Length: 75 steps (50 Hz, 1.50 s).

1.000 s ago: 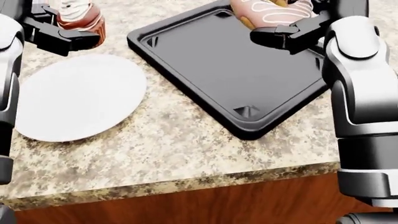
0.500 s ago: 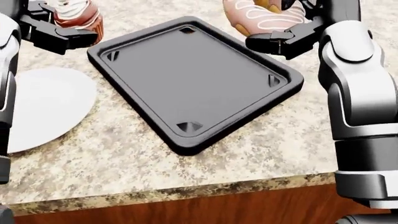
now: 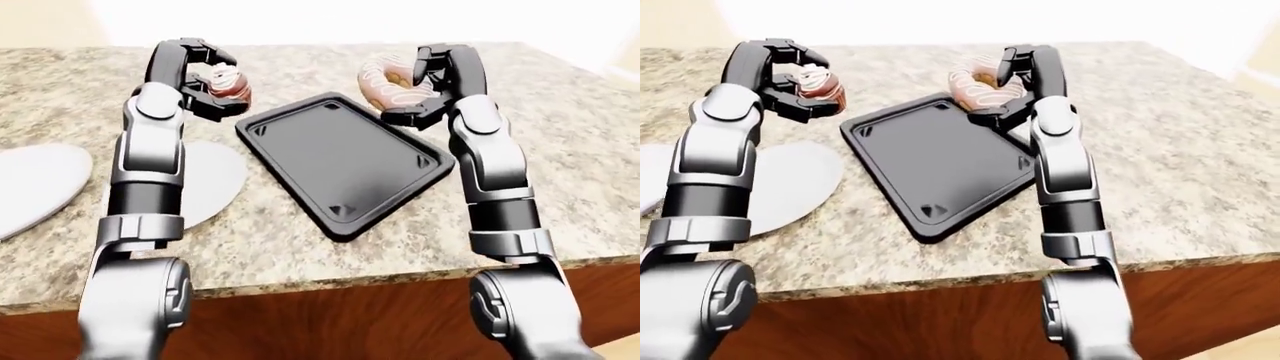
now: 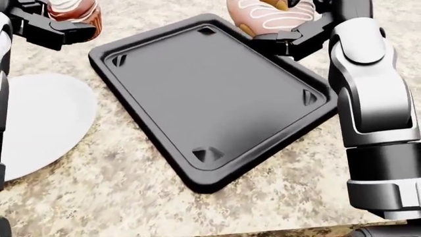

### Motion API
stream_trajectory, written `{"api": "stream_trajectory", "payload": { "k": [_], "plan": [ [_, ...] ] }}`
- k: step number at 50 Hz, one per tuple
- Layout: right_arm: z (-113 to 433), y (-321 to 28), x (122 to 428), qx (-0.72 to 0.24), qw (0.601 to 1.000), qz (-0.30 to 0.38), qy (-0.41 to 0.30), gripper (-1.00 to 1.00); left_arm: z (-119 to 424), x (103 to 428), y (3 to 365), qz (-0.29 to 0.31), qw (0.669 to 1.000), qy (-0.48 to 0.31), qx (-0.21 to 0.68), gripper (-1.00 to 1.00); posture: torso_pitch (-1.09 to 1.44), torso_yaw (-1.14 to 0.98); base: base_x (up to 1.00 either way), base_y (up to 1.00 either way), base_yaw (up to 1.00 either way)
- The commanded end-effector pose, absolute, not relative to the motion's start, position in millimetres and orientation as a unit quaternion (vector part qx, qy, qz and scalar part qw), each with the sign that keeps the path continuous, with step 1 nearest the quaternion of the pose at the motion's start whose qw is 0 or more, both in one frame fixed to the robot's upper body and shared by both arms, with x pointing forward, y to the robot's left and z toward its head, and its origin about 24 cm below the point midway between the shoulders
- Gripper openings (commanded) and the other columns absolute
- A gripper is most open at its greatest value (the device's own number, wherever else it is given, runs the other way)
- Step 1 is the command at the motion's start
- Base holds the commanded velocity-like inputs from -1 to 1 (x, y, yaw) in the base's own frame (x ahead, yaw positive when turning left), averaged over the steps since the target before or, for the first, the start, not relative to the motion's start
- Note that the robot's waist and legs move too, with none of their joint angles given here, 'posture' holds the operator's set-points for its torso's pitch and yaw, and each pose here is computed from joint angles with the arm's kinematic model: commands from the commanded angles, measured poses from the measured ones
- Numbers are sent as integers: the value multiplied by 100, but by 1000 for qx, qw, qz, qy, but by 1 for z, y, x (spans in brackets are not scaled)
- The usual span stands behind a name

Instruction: Move the dessert items from the plate to the tray.

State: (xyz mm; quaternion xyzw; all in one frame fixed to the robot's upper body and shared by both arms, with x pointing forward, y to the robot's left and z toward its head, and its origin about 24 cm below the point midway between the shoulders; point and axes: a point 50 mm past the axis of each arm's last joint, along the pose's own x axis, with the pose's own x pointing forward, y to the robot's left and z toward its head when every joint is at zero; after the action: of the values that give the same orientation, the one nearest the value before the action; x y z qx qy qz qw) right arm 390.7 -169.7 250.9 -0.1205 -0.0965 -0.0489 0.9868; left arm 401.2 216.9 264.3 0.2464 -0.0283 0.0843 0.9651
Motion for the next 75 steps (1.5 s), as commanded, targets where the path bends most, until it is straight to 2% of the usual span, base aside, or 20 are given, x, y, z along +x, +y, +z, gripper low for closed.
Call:
{"api": "stream_trajectory", "payload": {
  "k": [1,9,15,22,26,42,57,58,60,62,63,66,69,70,75],
  "plan": [
    [272,-173,387,-120,981,-60,-139,-100,286,398,212,86,962,-72,249,-45,0,0,0,0,0],
    [273,-174,387,-99,985,-52,-130,-100,287,398,212,86,962,-74,249,-46,0,0,0,-4,0],
    [260,-169,395,-147,981,-68,-108,-100,285,398,208,81,961,-74,253,-46,0,0,0,-10,0],
    [258,-166,397,-147,983,-74,-85,-100,279,397,195,69,959,-74,267,-46,0,0,0,0,0],
    [250,-156,400,-172,981,-58,-65,-100,276,397,189,62,957,-73,274,-45,0,0,0,0,0],
    [239,-140,396,-269,961,-17,-61,-100,272,396,178,52,953,-73,289,-44,0,0,0,0,0],
    [228,-143,402,-277,960,-28,-26,-98,272,396,177,51,953,-74,288,-44,0,0,0,0,0],
    [227,-143,402,-278,960,-26,-27,-87,272,396,177,52,953,-74,288,-44,0,0,0,0,0],
    [228,-143,402,-276,960,-25,-26,-38,272,396,178,52,953,-74,288,-44,0,0,0,0,0],
    [228,-143,401,-276,960,-23,-27,-3,272,396,178,52,953,-75,287,-44,0,0,0,0,0],
    [228,-143,401,-276,961,-22,-28,23,272,395,178,52,953,-75,288,-44,0,0,0,0,0],
    [231,-143,399,-275,961,-20,-31,40,273,395,178,52,953,-75,287,-44,0,0,0,0,0],
    [233,-144,396,-272,961,-19,-36,91,273,395,178,52,954,-75,287,-44,0,0,0,0,0],
    [234,-144,396,-273,961,-20,-38,100,273,395,178,53,953,-75,287,-44,0,0,0,0,0],
    [235,-144,395,-272,961,-16,-39,100,272,396,178,52,953,-74,288,-44,0,0,0,0,0]
  ]
}}
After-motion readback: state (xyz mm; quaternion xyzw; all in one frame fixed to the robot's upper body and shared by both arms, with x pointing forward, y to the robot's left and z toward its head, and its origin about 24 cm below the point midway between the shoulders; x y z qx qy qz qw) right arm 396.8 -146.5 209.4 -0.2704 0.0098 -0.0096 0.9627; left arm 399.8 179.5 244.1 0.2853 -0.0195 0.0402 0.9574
